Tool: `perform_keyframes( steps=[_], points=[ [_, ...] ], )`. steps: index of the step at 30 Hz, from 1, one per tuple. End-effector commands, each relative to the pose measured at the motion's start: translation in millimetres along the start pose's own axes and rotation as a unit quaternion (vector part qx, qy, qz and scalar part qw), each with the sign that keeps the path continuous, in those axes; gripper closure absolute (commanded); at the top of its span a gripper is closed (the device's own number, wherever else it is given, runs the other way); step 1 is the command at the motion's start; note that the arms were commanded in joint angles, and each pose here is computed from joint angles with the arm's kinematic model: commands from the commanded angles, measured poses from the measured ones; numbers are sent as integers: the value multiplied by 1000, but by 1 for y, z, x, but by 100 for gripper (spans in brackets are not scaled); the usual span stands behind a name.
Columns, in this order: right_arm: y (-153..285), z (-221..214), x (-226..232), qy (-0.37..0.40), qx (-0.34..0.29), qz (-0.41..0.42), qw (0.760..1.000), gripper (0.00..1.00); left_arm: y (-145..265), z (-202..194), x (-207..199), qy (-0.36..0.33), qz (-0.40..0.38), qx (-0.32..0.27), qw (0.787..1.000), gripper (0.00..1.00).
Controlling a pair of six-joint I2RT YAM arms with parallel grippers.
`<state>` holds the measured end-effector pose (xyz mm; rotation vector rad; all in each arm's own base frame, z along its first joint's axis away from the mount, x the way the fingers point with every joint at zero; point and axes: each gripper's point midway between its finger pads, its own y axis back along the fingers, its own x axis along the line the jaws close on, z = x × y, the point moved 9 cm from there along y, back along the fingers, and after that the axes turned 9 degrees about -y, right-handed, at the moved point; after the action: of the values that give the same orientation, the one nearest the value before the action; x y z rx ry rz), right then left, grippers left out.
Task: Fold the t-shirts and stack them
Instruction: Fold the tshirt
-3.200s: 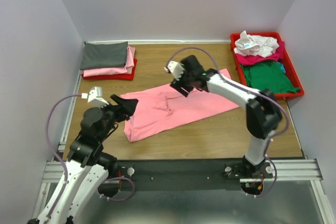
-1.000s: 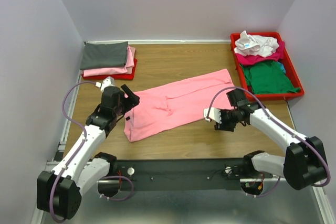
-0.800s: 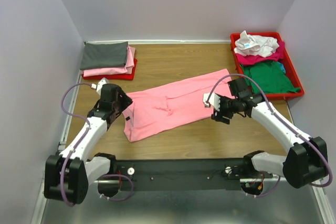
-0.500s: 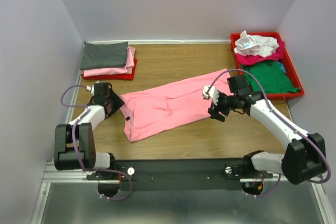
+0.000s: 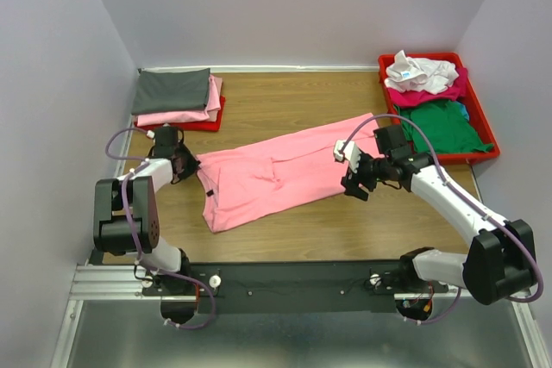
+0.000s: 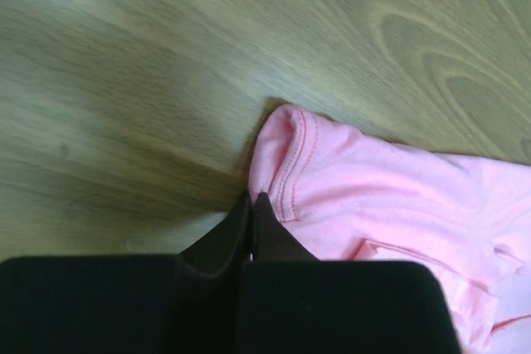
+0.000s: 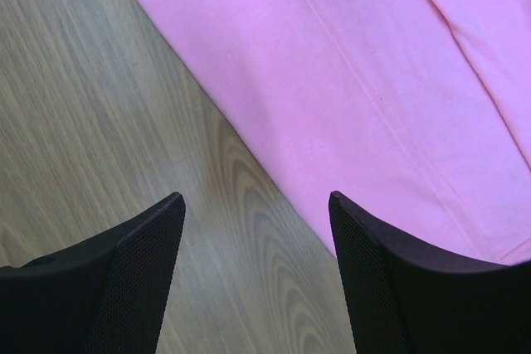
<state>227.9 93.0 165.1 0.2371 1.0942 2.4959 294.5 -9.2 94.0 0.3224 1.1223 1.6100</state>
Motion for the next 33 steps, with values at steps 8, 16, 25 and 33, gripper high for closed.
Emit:
perform_keyframes(
  steps=[8,16,25,33],
  points=[
    [-11,-7,-8,1,24,0,1000,22,0,59,55,14,102,-3,995,100],
    [-28,-24,-24,116,63,-5,991,21,19,87,48,-30,84,-32,996,43],
    [-51,-19,-60,149,109,-35,982,18,120,113,17,-57,22,-196,979,23],
    [-69,-37,-61,139,156,-17,978,57,155,90,9,-110,-29,-247,962,2]
  ],
)
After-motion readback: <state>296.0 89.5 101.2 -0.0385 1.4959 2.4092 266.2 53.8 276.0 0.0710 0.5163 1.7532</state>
